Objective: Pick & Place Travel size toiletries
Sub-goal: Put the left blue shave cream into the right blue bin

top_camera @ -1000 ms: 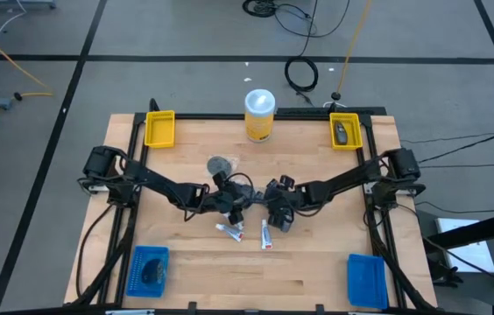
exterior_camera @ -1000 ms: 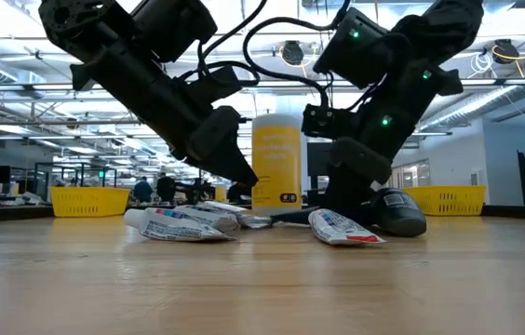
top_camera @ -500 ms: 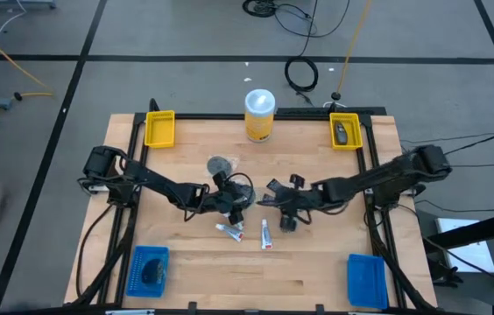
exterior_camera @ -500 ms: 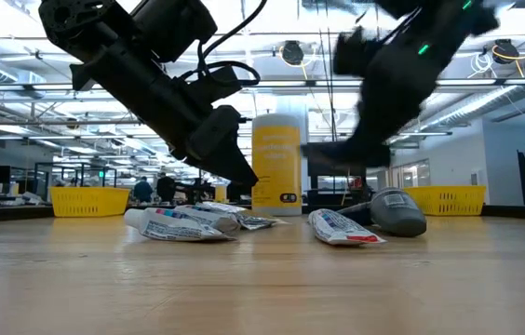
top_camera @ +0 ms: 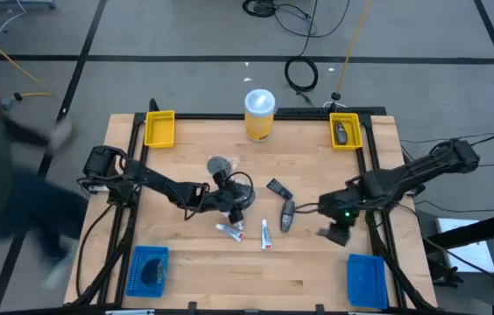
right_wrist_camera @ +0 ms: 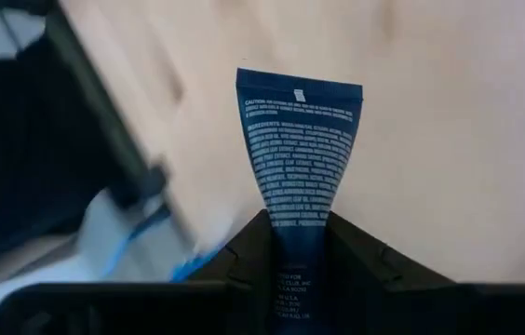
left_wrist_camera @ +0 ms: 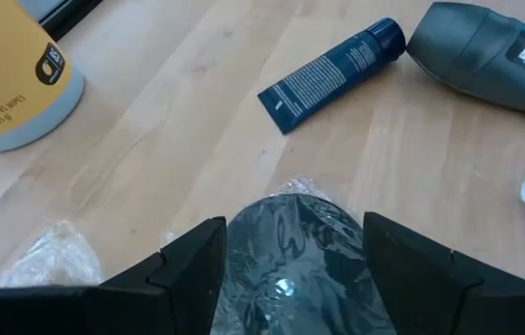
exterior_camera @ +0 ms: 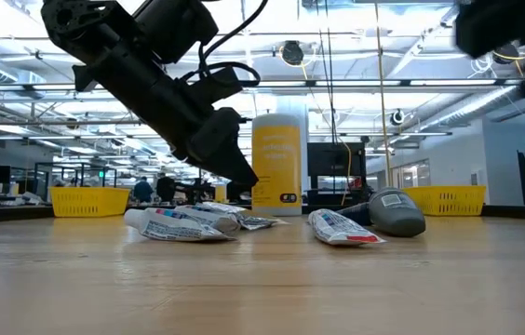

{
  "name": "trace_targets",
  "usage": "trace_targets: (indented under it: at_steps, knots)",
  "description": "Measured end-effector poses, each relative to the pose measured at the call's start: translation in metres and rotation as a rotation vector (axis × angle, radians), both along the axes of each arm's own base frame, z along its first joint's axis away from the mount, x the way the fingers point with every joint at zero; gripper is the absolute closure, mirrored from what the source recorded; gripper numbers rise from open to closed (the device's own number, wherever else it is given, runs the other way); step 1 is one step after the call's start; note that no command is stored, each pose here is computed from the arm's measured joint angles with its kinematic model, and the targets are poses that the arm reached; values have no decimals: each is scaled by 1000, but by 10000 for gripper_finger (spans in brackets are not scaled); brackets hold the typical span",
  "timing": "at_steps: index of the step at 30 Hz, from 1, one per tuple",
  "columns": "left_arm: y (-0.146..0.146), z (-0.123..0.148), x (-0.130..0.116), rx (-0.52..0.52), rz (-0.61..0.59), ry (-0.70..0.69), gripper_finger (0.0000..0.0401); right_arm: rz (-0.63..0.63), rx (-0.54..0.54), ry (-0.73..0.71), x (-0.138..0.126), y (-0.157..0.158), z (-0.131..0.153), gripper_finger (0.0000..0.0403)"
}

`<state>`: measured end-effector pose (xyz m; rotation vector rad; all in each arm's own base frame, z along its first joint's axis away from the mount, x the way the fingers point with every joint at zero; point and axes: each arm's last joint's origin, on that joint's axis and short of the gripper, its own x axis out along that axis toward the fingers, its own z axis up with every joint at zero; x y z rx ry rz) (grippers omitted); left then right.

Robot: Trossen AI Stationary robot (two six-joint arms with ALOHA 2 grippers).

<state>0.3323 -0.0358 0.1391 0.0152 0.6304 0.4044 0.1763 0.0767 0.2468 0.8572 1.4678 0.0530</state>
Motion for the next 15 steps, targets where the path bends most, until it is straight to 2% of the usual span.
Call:
trace_targets:
  at_steps: [4, 8, 15]
  knots:
    - [4, 0, 1, 26, -8, 8, 151, -42, 131, 173, -11, 16, 3, 336]
    - [10, 2, 2, 49, -9, 4, 151, -89, 218, 301, -16, 34, 1, 332]
    - [18, 2, 3, 88, -15, 19, 151, -136, 344, 496, -20, 57, -22, 331]
